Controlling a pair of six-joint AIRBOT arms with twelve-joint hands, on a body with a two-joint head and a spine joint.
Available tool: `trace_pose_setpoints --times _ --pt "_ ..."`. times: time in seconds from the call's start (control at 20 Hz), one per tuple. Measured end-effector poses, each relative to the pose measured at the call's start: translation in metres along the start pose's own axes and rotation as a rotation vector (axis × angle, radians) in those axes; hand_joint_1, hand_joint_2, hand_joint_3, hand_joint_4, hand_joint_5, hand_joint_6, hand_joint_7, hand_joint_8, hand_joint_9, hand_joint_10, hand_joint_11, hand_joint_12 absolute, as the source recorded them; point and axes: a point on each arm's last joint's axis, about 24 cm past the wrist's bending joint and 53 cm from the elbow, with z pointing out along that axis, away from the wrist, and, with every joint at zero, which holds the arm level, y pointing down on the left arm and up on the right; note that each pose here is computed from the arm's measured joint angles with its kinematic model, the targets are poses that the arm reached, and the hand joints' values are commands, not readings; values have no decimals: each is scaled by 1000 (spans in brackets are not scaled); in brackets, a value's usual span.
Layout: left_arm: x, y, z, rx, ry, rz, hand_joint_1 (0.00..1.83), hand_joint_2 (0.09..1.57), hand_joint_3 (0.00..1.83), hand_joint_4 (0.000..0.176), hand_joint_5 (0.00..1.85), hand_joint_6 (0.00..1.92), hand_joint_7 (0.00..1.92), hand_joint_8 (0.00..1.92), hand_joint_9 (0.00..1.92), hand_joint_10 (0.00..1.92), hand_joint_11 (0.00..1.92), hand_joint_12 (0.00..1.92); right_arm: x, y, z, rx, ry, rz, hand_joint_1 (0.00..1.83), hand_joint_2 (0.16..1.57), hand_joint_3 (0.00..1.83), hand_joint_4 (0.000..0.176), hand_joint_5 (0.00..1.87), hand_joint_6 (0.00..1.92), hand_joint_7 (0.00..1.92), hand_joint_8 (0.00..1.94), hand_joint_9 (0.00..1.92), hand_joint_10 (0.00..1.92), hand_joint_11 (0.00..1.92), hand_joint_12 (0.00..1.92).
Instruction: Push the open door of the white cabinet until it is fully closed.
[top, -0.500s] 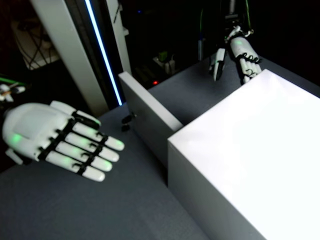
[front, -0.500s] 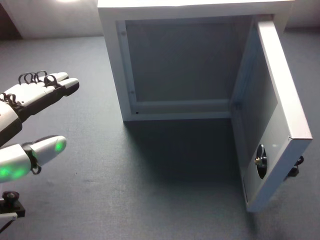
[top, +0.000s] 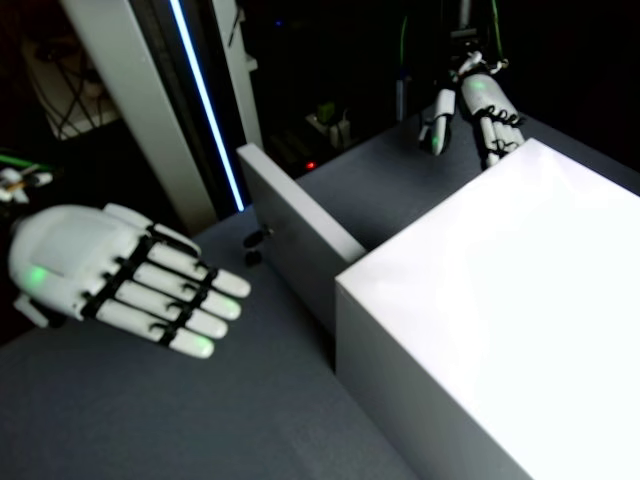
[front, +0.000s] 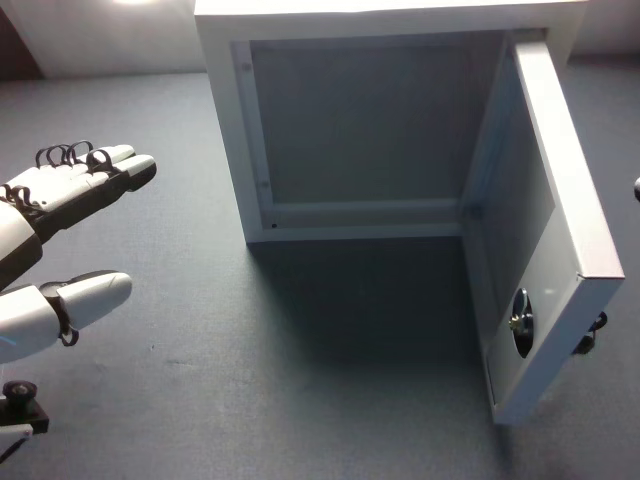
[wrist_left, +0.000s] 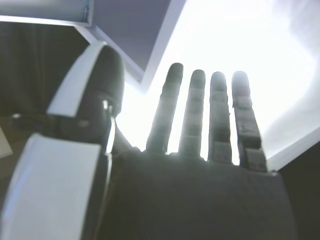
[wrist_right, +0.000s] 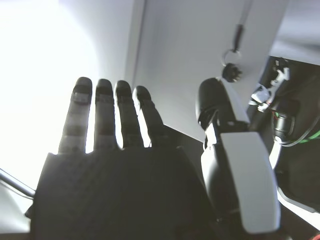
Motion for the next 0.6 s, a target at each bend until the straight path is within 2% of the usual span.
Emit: trace_pose_setpoints --times 0.05,0.1,0.15,0.2,0.25,0.4,0.5,0.6 --pt "0 0 0 0 -1 0 347 1431 0 0 106 5 0 0 0 0 0 284 0 2 -1 -5 5 0 355 1373 0 0 168 140 162 10 50 261 0 872" --pt "-1 0 0 -1 -2 -1 351 1428 0 0 110 3 0 0 0 0 0 319 1 7 -1 -24 17 -10 355 1364 0 0 181 199 202 14 9 481 0 1179" --pt "-1 0 0 -1 -3 -1 380 1424 0 0 123 3 0 0 1 0 0 403 2 12 0 -37 26 -15 304 1361 0 0 173 314 246 23 1 631 0 1315" --pt "-1 0 0 -2 -3 -1 374 1425 0 0 122 1 0 0 0 0 0 422 4 17 0 -52 29 -11 248 1368 0 0 132 440 259 23 0 682 0 1310" --pt "-1 0 0 -1 -5 -1 391 1421 0 0 124 0 0 0 0 0 0 354 5 23 0 -76 35 -10 227 1373 0 0 98 528 269 21 0 708 0 1299" --pt "-3 3 -1 -10 -14 -5 375 1426 1 0 113 2 0 0 0 0 0 287 7 34 2 -117 42 -7 207 1372 0 0 63 667 282 15 0 683 0 1230" --pt "-2 4 -1 -13 -13 -6 346 1440 5 0 118 4 0 0 0 0 0 267 6 44 4 -157 44 -5 263 1360 0 0 109 672 335 28 31 748 0 1409" --pt "-3 4 -1 -14 -15 -6 377 1440 0 0 128 4 0 0 0 0 0 220 8 52 4 -186 54 -5 256 1355 0 0 106 653 335 22 22 764 0 1439"
